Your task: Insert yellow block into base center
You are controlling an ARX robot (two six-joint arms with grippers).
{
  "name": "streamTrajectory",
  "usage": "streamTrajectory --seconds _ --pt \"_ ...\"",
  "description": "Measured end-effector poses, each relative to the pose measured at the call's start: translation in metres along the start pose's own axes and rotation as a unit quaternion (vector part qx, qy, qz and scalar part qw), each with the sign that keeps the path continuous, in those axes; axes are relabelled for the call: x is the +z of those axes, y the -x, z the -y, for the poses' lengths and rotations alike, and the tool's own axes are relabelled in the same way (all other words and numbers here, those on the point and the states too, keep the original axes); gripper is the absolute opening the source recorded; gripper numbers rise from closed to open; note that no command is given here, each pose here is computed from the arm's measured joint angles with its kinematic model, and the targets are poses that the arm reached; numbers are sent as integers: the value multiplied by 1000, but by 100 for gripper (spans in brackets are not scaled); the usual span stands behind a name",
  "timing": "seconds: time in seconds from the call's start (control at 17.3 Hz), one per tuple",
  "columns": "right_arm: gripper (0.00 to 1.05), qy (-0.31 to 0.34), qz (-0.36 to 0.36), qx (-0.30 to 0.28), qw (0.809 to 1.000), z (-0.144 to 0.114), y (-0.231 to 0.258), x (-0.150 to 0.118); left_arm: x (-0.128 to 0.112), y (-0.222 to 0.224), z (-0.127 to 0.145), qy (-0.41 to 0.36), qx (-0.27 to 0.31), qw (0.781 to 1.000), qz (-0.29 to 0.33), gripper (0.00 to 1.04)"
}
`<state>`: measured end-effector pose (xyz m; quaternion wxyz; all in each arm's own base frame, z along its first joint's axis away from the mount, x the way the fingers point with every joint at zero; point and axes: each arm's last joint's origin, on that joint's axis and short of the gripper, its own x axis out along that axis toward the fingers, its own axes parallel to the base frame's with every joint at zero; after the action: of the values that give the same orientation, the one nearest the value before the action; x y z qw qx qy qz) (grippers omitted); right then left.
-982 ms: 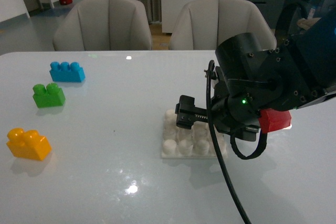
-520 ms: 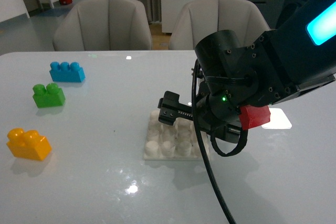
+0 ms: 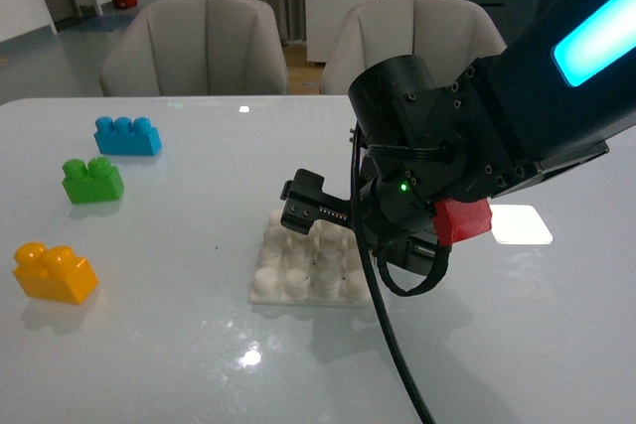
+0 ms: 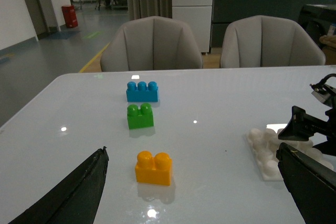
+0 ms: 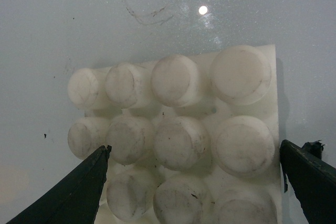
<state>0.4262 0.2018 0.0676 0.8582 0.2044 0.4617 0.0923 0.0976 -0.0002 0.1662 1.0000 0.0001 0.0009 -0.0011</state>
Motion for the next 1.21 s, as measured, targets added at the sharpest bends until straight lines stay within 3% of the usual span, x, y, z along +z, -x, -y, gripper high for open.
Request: streamTrajectory --seconds 0.23,0.46,0.58,0.87,1.1,1.21 --pt "98 -19 14 0 1000 18 15 4 0 0 0 0 0 1000 0 98" --pt "98 -56 131 27 989 53 96 47 0 0 0 0 0 1000 0 98" --pt "98 -38 185 29 982 66 134 48 0 0 0 0 0 1000 0 98" --pt "98 14 287 49 957 99 242 7 0 0 0 0 0 1000 0 98" --pt "98 48 334 60 939 128 326 -62 0 0 0 0 0 1000 0 98" --pt "98 55 354 61 932 130 340 -68 0 0 0 0 0 1000 0 98"
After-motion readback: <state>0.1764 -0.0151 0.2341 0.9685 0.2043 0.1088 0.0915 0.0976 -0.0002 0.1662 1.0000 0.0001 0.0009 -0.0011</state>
